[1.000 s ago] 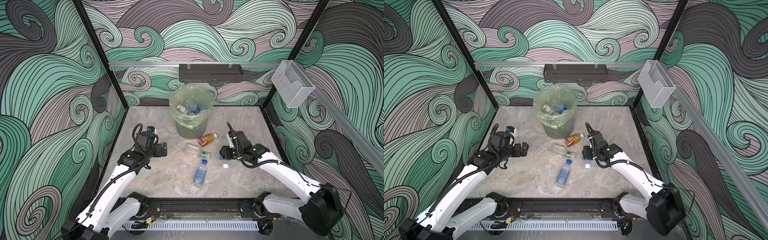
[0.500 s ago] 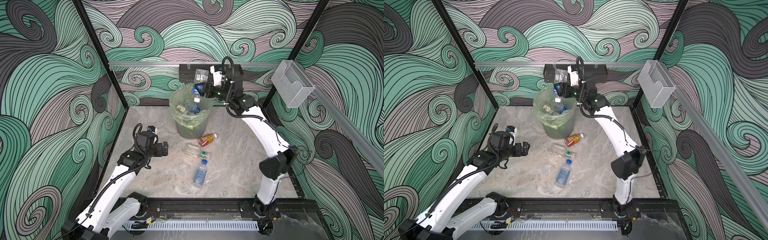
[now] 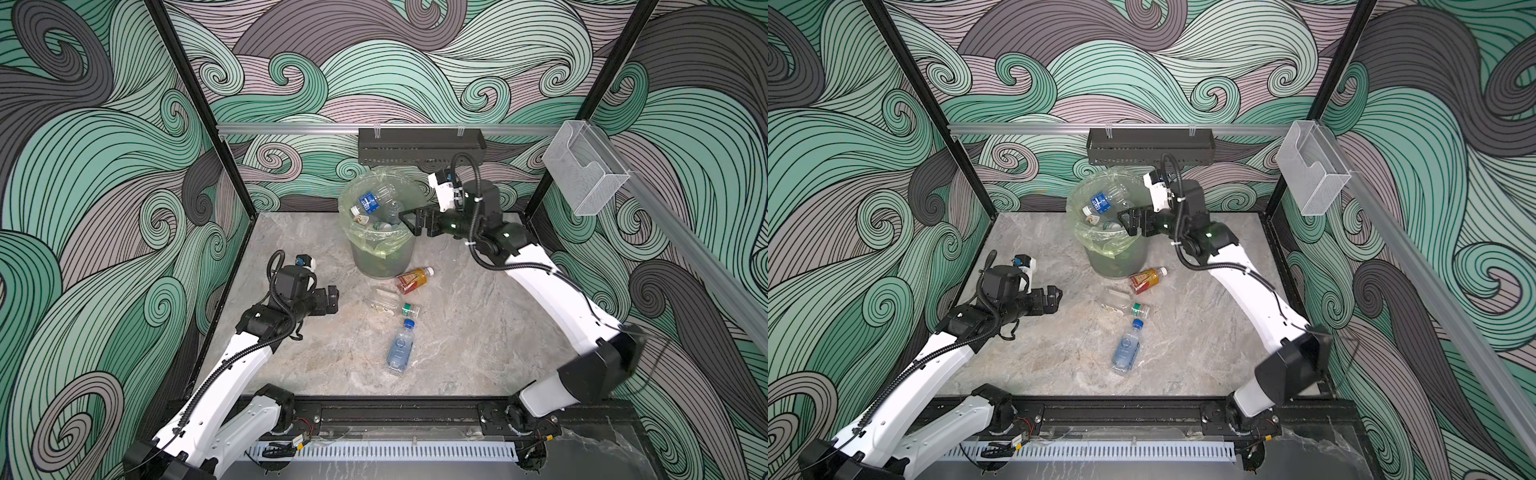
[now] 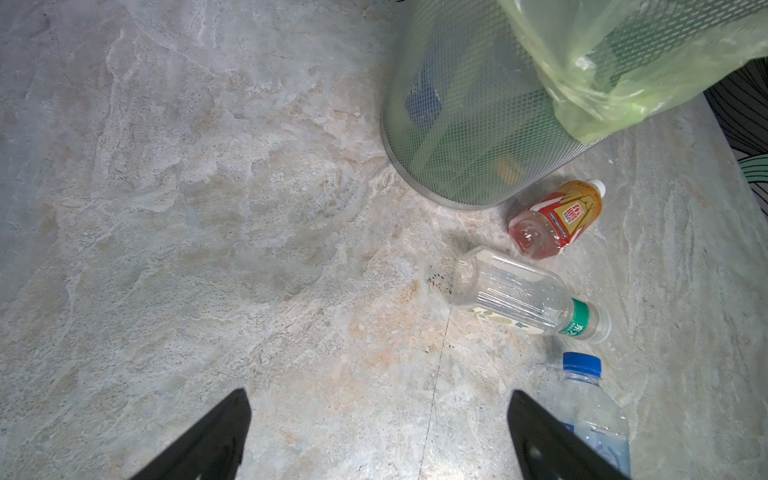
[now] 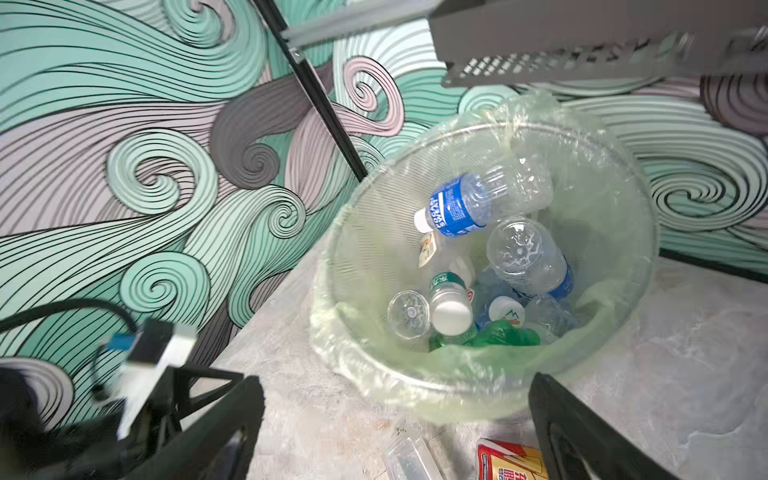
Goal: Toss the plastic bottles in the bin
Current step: 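Carry the crushed bottle over the bin with right gripper and release, then lower the right gripper and grasp the blue-cap water bottle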
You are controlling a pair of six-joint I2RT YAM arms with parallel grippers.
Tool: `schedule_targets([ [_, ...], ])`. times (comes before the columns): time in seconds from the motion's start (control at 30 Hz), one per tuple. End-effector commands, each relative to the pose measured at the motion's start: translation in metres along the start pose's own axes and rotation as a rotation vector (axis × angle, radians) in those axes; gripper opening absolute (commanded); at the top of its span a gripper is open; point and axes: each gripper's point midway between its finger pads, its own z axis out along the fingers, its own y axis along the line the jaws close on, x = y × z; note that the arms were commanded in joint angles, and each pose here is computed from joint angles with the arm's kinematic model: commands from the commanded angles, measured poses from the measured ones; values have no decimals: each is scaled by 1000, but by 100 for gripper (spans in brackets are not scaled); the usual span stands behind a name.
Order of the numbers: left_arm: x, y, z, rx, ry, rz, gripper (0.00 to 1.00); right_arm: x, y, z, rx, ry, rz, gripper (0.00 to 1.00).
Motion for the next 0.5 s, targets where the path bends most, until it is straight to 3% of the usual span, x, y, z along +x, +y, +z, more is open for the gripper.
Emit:
schedule_targets([
  [0.0,-12,-2,-3,6,-33,-2,99,18,9,-18,-28,6,-70,99],
  [0.13,-12,0,-3,-2,-35,-2,99,84,1,-29,-14,159,-69,97],
  [0.27,-12,2,-4,-10,-40,-3,99,150,-11,-30,40,334,-65,89],
  [0.47,-12,5,-6,-27,-49,-9,99,220,-4,-27,104,546,-41,86],
])
